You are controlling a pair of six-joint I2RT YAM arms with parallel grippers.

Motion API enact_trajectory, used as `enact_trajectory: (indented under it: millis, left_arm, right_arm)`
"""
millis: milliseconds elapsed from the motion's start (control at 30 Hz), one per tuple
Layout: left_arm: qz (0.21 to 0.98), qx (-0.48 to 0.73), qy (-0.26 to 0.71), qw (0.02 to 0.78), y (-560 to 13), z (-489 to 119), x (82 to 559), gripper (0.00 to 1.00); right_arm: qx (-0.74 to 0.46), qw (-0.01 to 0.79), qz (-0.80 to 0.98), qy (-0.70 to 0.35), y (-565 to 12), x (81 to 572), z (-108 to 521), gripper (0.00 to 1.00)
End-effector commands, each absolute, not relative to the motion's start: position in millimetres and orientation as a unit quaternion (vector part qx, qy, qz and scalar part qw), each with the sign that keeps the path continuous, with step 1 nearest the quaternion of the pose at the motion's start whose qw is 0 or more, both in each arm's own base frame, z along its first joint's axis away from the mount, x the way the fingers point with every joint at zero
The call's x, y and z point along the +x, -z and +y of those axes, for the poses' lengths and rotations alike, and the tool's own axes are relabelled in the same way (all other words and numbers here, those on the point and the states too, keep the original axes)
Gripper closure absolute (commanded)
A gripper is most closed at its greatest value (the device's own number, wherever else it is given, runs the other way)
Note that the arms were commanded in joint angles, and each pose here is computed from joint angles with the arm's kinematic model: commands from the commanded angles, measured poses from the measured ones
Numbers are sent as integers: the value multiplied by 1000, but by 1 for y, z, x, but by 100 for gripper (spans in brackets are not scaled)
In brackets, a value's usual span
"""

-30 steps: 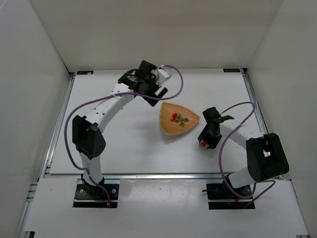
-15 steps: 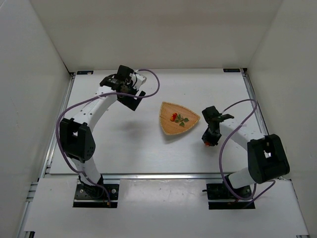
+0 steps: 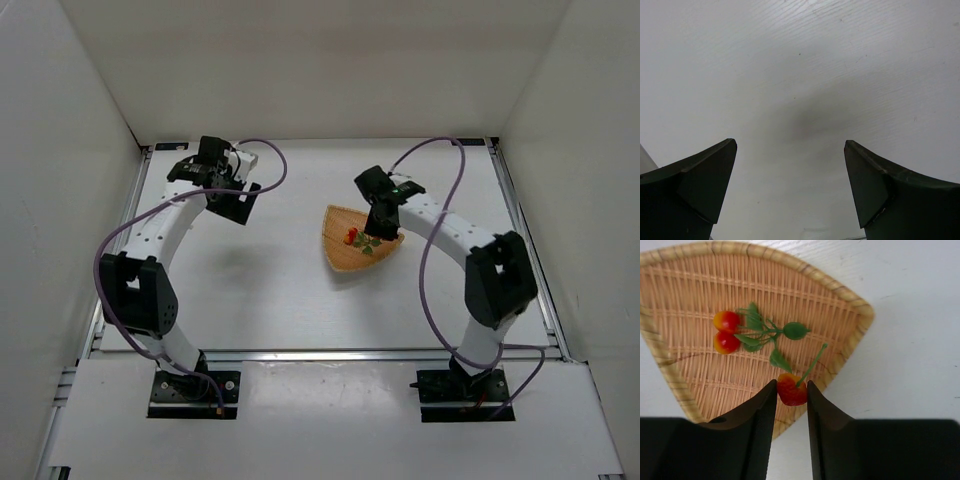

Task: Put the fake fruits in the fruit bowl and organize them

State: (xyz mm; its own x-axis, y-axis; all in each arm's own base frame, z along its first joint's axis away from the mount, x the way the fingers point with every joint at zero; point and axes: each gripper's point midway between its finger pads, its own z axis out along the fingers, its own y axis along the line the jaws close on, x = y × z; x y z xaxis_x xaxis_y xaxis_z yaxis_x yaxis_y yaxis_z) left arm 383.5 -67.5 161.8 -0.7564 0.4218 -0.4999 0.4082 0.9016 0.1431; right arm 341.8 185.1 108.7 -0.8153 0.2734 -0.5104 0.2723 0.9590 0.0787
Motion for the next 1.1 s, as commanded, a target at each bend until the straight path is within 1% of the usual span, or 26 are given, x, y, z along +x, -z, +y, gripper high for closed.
enact_trajectory:
  millis: [0,33,100,133,200,233,267,300,367,467,500,533,567,600,633,667,767,833,933,1067]
  left_arm:
    - [928,205,1,311,-189,-62,379,0]
    - [931,199,-1,306,-186,-56,378,0]
    - [931,195,2,308,-187,-54,376,0]
    - [932,191,1,308,-187,-50,377,0]
    - [931,187,3,312,-190,-48,376,0]
    - [931,187,3,312,-190,-48,376,0]
    - [931,187,3,312,-190,-48,376,0]
    - [931,182,1,317,-193,-43,376,0]
    - [932,176,-1,317,-193,-38,377,0]
    - [934,144,-1,326,-198,-24,379,0]
    - [934,139,-3,328,-199,-19,376,0]
    - [937,121,-5,328,-199,-10,377,0]
    - [938,108,-5,328,-199,-6,373,0]
    - [939,91,-8,331,-199,4,372,0]
    - [940,84,-10,331,-199,9,372,0]
    - [940,77,-16,332,-197,15,371,0]
    - [944,40,-41,324,-193,37,367,0]
    - [947,22,-51,317,-189,48,363,0]
    - [946,17,-53,318,-190,51,358,0]
    - [946,12,-55,319,-190,55,352,0]
  right_arm:
    - [104,242,965,15,-108,339,196,63]
    - [98,239,966,19,-108,337,194,50]
    - [93,242,966,17,-111,339,195,35]
    - [88,249,964,5,-121,338,197,19]
    - [79,252,964,-5,-131,332,199,9]
    - [83,271,959,-21,-149,331,199,6]
    - [83,274,958,-23,-155,325,195,1]
    - [87,296,950,-42,-177,321,191,1]
    - [98,318,942,-49,-194,315,180,1]
    - [155,350,921,-70,-222,298,131,1]
    - [164,348,920,-72,-220,292,119,1]
    - [157,330,929,-58,-202,280,104,1]
    - [179,328,926,-50,-197,277,80,1]
    - [182,336,922,-62,-201,267,71,1]
    - [190,322,926,-52,-185,257,58,1]
    - [218,332,917,-40,-188,249,35,1]
    - [266,340,902,-1,-183,226,-5,0]
    - [284,359,889,5,-189,222,-20,0]
    - [265,369,890,-47,-197,221,-5,0]
    - [272,354,894,-39,-193,219,-7,0]
